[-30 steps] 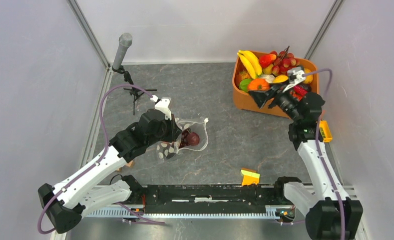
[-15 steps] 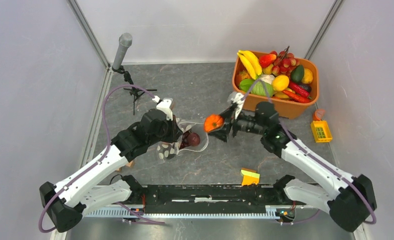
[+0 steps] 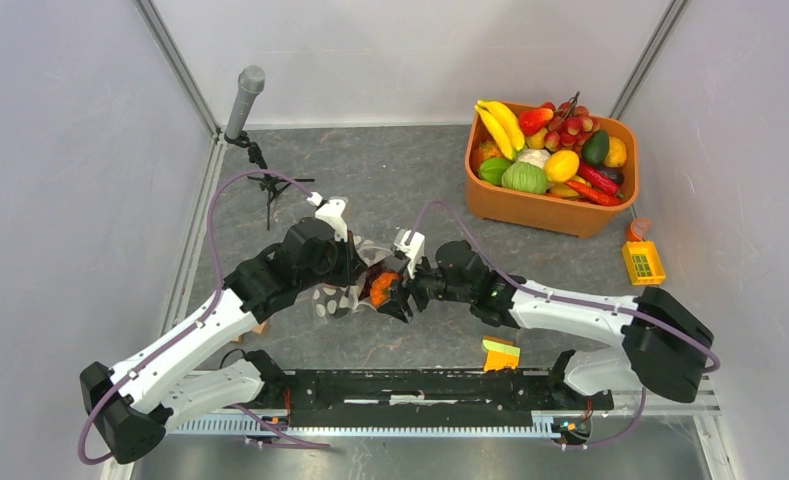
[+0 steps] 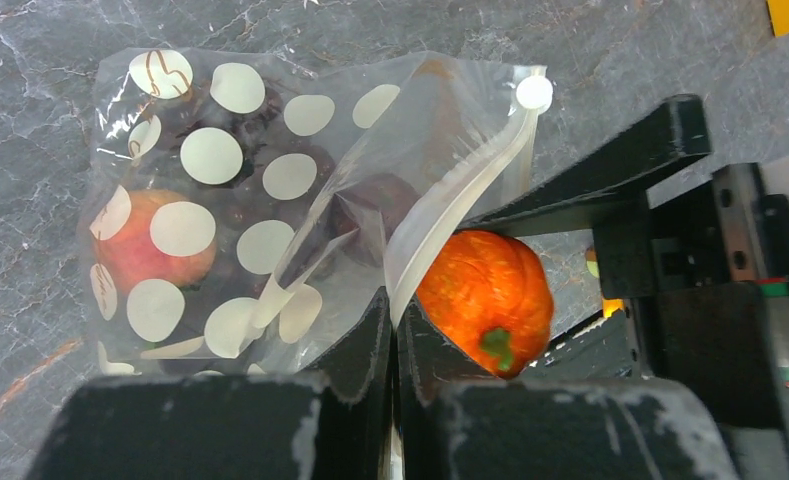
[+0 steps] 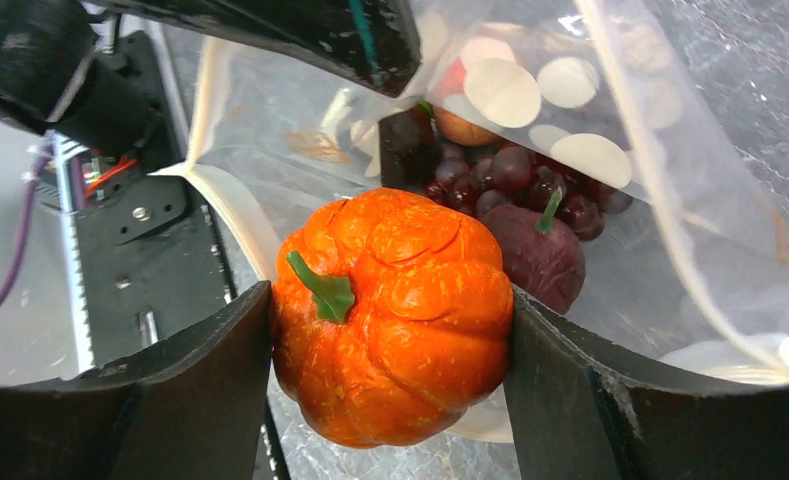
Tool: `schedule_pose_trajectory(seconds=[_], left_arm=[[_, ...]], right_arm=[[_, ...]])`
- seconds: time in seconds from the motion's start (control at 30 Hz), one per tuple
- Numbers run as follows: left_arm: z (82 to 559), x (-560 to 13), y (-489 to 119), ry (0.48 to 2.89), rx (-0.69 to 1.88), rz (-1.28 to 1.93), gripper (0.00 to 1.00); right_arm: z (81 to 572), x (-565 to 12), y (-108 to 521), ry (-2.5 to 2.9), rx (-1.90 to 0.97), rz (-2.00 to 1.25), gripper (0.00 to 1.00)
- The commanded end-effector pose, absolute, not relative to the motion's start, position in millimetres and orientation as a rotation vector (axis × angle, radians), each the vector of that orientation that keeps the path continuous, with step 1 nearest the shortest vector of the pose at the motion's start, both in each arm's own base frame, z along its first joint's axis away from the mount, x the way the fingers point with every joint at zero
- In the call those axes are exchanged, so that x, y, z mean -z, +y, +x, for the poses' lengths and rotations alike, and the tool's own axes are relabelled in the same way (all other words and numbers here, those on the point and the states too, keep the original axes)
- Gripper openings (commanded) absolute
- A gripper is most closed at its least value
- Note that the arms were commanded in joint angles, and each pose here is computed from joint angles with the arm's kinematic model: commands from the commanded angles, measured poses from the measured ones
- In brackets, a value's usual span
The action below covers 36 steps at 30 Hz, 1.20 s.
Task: Place the food in the zip-top bag and seal the zipper
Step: Place the fake vegetable in the zipper food storage bag.
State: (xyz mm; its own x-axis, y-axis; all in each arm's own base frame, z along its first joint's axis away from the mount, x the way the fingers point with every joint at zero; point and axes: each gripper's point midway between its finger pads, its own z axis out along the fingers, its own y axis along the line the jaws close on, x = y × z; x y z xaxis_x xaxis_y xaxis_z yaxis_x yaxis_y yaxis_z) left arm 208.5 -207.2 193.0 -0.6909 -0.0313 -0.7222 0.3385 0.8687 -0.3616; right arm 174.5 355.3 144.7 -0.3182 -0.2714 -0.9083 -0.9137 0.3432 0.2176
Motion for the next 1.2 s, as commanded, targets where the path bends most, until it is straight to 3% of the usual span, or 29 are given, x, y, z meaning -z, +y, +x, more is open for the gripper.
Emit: schedule_pose_trajectory(seconds=[0.0, 0.23, 0.5, 0.73, 0.97, 1.17], left_arm=[[208.7, -203.8, -211.2, 2.237, 0.659, 0.213, 0.07], [207.6, -206.2, -209.8, 2.229, 0.661, 0.214, 0.07], [208.9, -221.6, -219.4, 2.197, 0.721, 0.222, 0.08], [206.4, -255.4, -233.2, 2.116, 0.857, 0.207, 0.08], [211.5, -265.2, -219.8, 2.069, 0.820, 0.119, 0.09], [215.5, -263.7, -205.6, 2.037, 0.779, 0.027, 0.12]], right_arm=[[202.9, -169.6, 372.7, 1.710, -0.896, -0.914, 0.50], [226.6, -183.5, 359.3, 1.669, -0.790, -0.758, 0.51], [211.7, -174.8, 391.8, 1.669, -0.923, -0.849, 0.50], [221.7, -190.5, 407.5, 1.590, -0.866, -0.935, 0.57], [207.4, -192.4, 420.8, 1.548, -0.883, -1.157, 0.79], [202.8, -214.1, 403.8, 1.495, -0.897, -1.107, 0.98]])
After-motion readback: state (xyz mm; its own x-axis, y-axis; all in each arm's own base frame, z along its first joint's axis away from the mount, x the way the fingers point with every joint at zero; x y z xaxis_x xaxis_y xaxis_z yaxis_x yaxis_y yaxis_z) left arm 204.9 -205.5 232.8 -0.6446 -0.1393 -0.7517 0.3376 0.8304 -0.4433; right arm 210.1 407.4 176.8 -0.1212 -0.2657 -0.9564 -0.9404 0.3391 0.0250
